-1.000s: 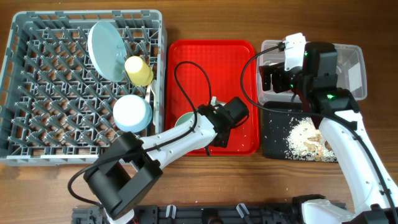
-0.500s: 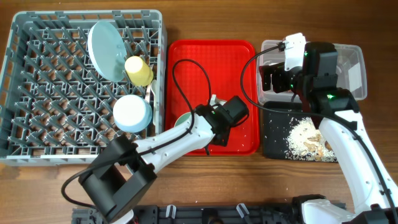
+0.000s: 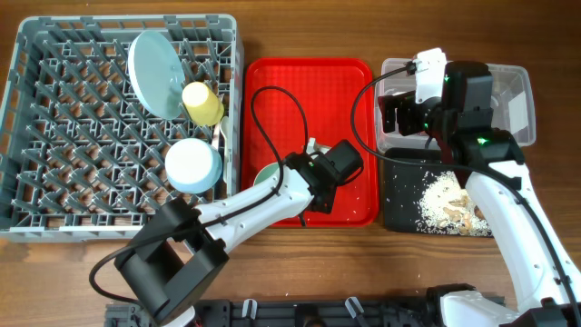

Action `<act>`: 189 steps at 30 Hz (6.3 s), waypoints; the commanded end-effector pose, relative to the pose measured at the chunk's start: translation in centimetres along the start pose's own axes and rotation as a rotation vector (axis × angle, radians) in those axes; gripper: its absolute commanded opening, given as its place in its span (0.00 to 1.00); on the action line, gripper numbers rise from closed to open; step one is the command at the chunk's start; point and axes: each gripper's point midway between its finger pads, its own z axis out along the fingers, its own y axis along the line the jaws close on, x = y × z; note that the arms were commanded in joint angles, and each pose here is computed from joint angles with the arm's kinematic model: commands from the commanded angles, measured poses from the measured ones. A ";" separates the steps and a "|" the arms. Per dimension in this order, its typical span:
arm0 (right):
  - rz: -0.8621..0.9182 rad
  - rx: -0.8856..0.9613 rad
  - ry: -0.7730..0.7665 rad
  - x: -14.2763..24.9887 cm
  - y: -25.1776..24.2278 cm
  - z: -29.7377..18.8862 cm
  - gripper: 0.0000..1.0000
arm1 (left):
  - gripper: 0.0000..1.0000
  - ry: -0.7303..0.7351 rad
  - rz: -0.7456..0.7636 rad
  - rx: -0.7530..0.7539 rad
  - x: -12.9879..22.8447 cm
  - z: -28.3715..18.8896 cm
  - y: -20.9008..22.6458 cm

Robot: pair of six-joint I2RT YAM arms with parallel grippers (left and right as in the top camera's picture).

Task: Sort waste into correct bins and load items into the dishwasher rack
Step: 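Lift the bowl and carry it over the dish rack, then lower the mint-green bowl into the rack's front-left slots, then release the bowl and raise the left gripper over the rack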

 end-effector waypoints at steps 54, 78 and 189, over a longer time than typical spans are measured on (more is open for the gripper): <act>-0.012 -0.006 0.005 0.1 0.1 0.2 1.00 | 0.04 -0.843 -0.921 1.173 0.7 -18.1 37.0; -0.012 -0.007 0.005 0.1 0.1 0.2 1.00 | 0.04 -0.794 -0.700 1.156 -2.0 -15.8 34.2; -0.097 0.078 -0.665 -7.8 2.2 -24.1 1.00 | 1.00 -0.262 -0.674 0.023 -0.7 -12.6 24.8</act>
